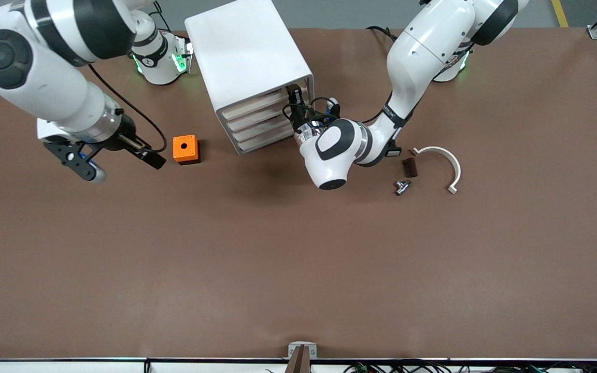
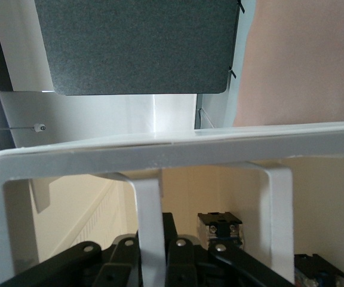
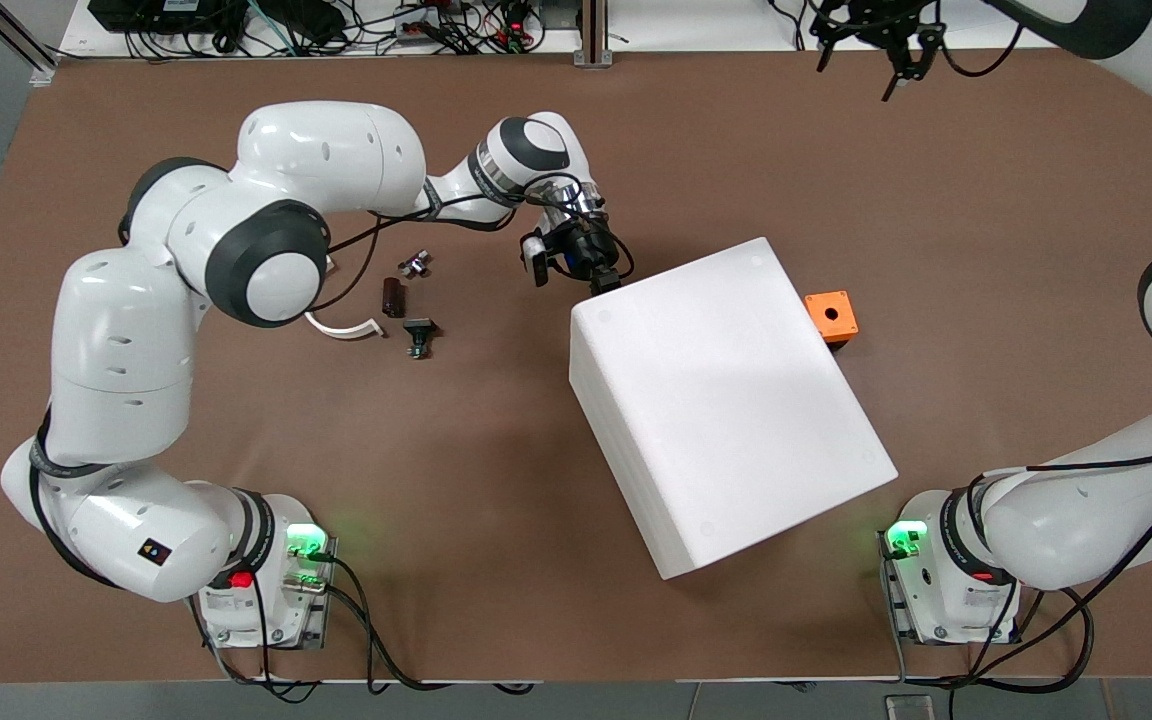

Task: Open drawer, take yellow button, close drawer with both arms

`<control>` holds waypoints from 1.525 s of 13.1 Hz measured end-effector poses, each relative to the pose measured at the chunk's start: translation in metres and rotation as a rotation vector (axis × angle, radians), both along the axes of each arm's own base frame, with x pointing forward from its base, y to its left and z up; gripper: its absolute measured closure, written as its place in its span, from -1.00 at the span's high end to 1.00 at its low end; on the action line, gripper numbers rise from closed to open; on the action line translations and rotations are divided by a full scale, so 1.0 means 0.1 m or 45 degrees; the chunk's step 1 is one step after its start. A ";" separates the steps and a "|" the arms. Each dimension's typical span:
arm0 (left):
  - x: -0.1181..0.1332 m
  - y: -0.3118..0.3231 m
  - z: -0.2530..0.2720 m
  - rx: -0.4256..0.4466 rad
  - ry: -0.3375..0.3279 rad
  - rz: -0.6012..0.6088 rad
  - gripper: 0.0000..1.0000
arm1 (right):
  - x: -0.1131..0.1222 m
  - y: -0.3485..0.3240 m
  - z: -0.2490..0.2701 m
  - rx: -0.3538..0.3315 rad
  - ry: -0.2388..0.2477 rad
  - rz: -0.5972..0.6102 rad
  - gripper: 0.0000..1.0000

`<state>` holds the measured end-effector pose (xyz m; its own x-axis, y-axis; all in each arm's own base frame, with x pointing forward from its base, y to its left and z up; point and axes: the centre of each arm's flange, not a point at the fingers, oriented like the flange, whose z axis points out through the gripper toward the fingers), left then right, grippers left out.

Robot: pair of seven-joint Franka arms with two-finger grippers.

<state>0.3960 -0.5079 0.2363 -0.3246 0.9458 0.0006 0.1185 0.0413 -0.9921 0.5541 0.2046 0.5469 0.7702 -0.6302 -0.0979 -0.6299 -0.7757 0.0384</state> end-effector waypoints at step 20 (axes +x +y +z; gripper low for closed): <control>1.34 1.15 0.11 -0.042 -0.056 0.396 -0.22 | -1.00 2.34 -0.83 -0.048 -0.112 -0.403 1.00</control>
